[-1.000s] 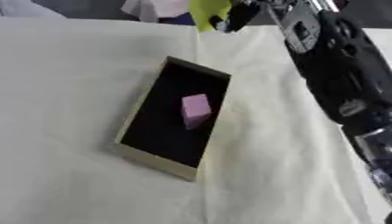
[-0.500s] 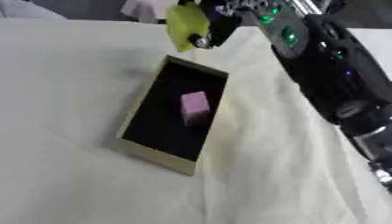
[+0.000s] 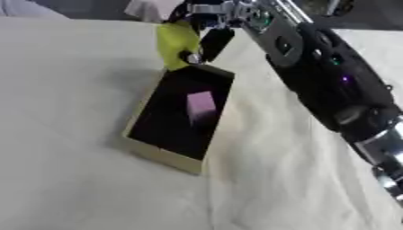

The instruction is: Pick up objects on the table and place them in the box.

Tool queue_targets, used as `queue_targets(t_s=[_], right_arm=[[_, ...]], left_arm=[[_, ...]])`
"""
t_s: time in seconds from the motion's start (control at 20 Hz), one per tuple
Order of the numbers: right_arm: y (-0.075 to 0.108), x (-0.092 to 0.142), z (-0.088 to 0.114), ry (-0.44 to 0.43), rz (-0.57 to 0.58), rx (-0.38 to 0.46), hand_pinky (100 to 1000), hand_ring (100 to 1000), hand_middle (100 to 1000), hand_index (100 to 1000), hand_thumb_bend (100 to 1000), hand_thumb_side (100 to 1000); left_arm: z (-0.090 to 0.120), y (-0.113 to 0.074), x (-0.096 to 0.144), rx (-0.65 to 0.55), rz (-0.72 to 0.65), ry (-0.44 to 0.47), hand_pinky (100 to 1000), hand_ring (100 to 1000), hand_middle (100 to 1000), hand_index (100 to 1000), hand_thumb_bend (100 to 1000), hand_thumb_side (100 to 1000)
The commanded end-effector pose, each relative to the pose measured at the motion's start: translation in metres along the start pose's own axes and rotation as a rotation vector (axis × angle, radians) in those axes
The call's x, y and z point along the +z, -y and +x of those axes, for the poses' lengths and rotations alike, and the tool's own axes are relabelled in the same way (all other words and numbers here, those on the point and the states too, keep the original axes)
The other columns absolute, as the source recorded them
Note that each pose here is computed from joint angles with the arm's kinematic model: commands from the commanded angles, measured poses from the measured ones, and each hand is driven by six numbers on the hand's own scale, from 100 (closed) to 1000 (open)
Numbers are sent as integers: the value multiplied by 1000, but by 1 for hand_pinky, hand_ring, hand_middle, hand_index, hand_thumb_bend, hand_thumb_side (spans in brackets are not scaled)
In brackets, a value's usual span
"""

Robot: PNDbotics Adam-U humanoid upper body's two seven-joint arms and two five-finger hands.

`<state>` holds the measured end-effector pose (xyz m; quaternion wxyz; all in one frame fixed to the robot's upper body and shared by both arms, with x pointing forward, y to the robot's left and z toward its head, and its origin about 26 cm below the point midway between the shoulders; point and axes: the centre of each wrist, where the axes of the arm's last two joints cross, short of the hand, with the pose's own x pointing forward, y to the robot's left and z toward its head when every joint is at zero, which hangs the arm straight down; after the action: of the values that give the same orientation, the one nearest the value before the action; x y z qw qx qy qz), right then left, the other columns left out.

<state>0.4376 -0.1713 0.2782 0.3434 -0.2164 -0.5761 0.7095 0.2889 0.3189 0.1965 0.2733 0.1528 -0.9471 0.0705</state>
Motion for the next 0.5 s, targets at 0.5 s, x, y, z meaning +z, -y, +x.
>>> queue_targets(t_s=[0.5], right_arm=[[0,0,7,61,97,-53,856,880,782,850,100,613]], left_arm=[[7,-4,-4,-24,-34,22,688,749,755,844,303,683]])
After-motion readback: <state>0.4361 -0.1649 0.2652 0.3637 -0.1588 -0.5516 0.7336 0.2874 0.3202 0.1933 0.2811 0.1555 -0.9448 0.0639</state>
